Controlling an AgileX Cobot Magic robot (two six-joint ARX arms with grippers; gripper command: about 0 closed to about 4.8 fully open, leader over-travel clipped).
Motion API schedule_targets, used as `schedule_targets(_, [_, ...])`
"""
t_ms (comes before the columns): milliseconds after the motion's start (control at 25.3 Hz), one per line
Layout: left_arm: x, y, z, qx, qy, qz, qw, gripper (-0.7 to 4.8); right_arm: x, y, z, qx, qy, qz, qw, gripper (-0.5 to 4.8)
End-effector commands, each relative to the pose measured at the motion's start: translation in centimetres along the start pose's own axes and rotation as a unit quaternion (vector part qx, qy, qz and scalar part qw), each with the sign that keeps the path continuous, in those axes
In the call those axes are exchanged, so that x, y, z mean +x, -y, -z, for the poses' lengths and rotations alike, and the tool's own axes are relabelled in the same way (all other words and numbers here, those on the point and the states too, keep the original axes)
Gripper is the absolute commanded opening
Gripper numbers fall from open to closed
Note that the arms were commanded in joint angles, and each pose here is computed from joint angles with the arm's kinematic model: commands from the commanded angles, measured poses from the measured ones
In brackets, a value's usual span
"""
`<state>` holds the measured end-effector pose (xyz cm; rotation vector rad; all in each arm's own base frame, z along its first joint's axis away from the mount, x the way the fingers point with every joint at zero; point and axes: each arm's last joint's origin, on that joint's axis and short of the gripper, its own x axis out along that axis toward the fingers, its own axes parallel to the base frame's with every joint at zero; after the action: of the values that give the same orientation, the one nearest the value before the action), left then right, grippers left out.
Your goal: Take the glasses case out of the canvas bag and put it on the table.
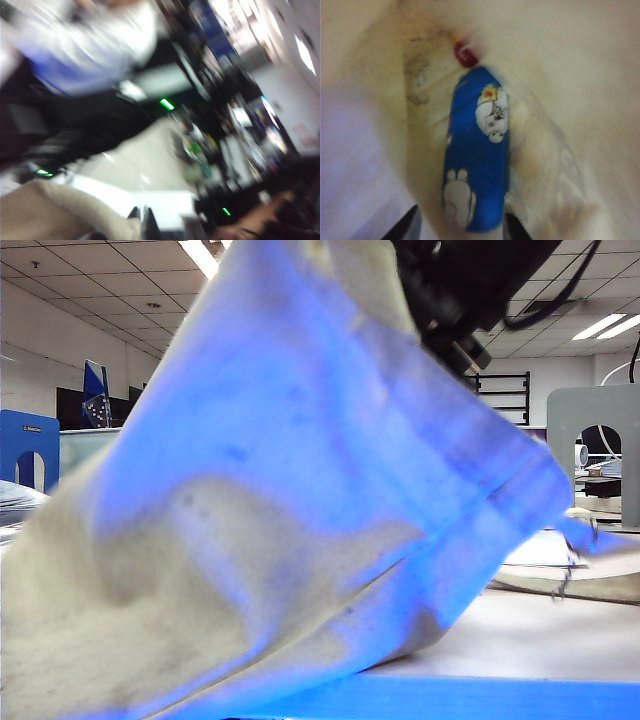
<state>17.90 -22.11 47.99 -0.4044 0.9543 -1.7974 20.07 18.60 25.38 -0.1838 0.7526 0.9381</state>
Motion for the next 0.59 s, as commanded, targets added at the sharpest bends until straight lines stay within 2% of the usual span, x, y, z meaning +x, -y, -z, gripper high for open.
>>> schedule_targets(40, [1.6, 0.8, 0.4, 0.009, -0.014, 0.005, 1.0, -0.01, 1.4, 0.3, 0.1, -0.002, -0.01, -0.006, 1.0, 2.11])
schedule_targets(158, [1.8, 0.8, 0.5, 0.001, -0.018, 0.0, 1.0, -0.01, 3.0, 0.3, 0.4, 0.007, -0.021, -0.057, 0.998, 2.12])
schedule_targets(277, [1.8, 0.6, 0.6, -0.005, -0.012, -0.021, 1.0, -0.01, 3.2, -1.5, -0.4, -0.001, 0.014, -0.093, 0.996, 2.16])
schedule_targets(316, [1.8, 0.5, 0.8, -0.007, -0.017, -0.026, 0.999, -0.01, 3.5, -2.7, -0.7, -0.013, 0.027, -0.108, 0.994, 2.75])
schedule_targets(395, [1.8, 0.3, 1.2, -0.026, -0.026, -0.032, 0.999, -0.01, 4.2, -4.3, -0.9, -0.034, 0.045, -0.083, 0.995, 2.85])
schedule_targets(435, [1.8, 0.3, 1.2, -0.028, -0.027, -0.033, 0.999, -0.01, 4.7, -4.5, -1.0, -0.037, 0.053, -0.071, 0.995, 3.17])
schedule_targets(474, [1.8, 0.3, 1.2, -0.03, -0.026, -0.036, 0.999, -0.01, 5.9, -4.5, -0.8, -0.021, 0.054, -0.061, 0.996, 4.1])
schedule_targets(514, [1.7, 0.2, 1.3, -0.034, -0.026, -0.038, 0.998, -0.01, 6.9, -4.3, -0.3, -0.016, 0.039, -0.043, 0.998, 4.53])
schedule_targets(593, [1.7, 0.2, 1.4, -0.04, -0.027, -0.041, 0.998, -0.01, 8.4, -3.7, 0.8, -0.019, -0.003, -0.017, 1.0, 4.73])
